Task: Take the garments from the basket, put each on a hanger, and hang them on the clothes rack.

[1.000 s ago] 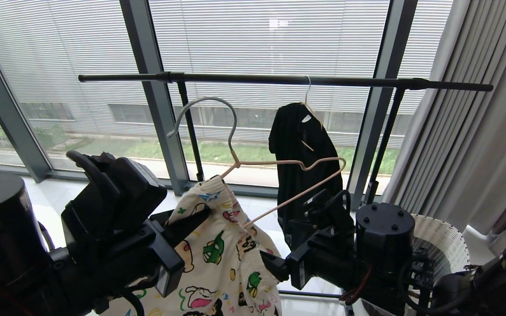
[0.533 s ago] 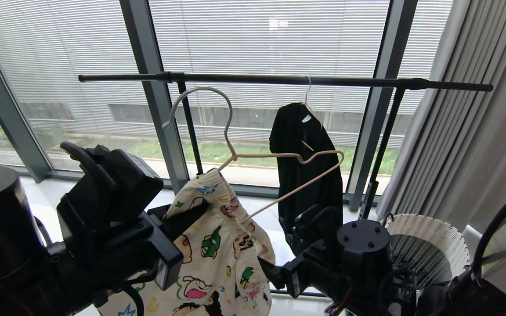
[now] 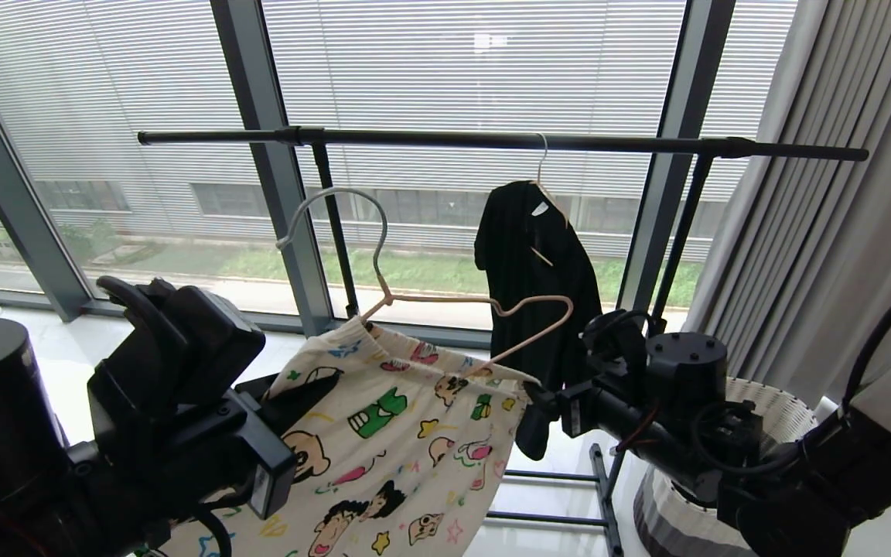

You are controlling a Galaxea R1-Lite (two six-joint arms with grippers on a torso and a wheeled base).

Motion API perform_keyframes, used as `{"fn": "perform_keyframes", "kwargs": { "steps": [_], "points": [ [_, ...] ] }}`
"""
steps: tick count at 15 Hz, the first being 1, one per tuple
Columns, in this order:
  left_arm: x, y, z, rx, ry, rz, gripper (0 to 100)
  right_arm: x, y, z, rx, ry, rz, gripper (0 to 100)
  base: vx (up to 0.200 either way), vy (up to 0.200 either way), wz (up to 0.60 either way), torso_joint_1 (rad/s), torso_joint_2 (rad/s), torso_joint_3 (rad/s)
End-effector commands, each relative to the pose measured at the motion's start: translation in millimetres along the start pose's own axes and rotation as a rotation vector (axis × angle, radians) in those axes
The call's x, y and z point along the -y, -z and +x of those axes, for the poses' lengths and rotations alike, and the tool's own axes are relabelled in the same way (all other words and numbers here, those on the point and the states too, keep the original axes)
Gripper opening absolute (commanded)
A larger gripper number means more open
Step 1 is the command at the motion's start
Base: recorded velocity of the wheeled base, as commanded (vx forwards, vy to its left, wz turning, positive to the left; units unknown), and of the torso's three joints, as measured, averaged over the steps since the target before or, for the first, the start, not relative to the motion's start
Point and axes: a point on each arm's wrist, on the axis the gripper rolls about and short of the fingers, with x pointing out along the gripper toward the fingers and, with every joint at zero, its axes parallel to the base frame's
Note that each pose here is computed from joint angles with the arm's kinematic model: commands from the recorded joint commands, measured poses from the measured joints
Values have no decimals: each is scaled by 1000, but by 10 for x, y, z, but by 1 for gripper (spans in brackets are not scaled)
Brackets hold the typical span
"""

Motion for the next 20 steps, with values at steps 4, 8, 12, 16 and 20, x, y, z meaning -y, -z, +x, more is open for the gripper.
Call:
{"fn": "perform_keyframes", "kwargs": {
  "steps": [4,8,12,16,20],
  "points": [
    [25,132,-186,-1,1,5,0,332,-213,-5,67,92,1,100,0,0,0,0,0,0],
    [62,262,-257,-32,10,23,0,366,-282,-44,88,101,0,100,0,0,0,0,0,0],
    [137,434,-131,-138,44,50,0,361,-457,-174,129,78,2,100,0,0,0,0,0,0],
    [129,456,108,-220,-3,11,0,345,-866,-569,166,-29,-11,100,0,0,0,0,0,0],
    [40,383,197,-164,-63,-31,0,257,-978,-1316,122,-237,-110,100,0,0,0,0,0,0]
  ]
}}
